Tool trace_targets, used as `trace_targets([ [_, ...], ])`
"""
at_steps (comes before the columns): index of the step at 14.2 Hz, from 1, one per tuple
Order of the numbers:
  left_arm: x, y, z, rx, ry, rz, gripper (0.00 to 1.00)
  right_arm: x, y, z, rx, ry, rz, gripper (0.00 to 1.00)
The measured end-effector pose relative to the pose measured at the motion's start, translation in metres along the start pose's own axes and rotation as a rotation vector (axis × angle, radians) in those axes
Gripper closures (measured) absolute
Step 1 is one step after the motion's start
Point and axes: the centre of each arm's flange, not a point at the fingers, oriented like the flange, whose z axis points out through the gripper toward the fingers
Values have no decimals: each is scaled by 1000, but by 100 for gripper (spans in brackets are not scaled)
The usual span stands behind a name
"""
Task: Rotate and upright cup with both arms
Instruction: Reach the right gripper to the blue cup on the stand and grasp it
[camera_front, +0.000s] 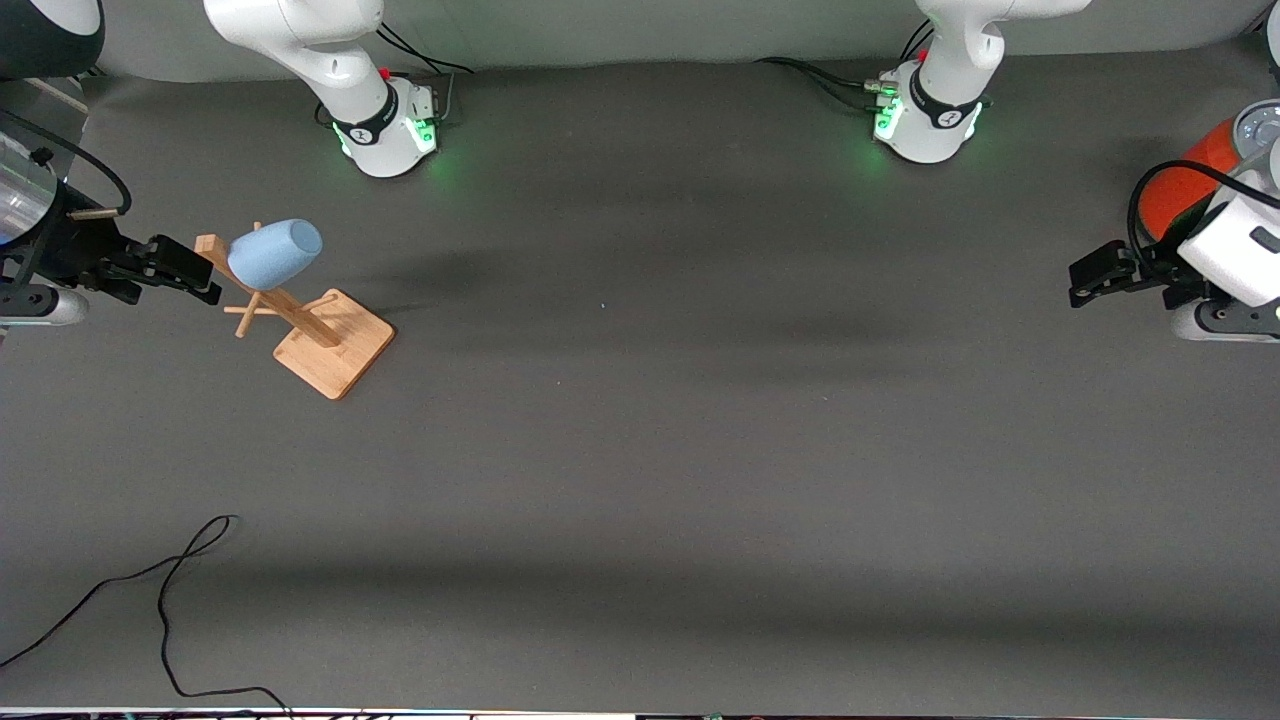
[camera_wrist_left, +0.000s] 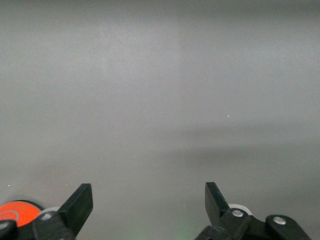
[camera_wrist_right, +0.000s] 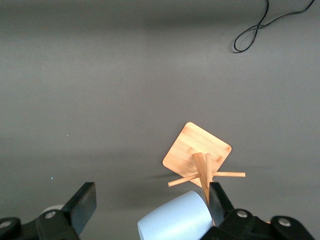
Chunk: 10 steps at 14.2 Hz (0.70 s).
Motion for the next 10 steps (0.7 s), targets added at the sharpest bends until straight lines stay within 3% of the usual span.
trace_targets([
  [7, 0, 0, 0, 0, 0, 0, 0, 0, 2, 1, -2, -9, 11, 0],
  [10, 0, 0, 0, 0, 0, 0, 0, -8, 11, 4, -2, -70, 176, 0],
])
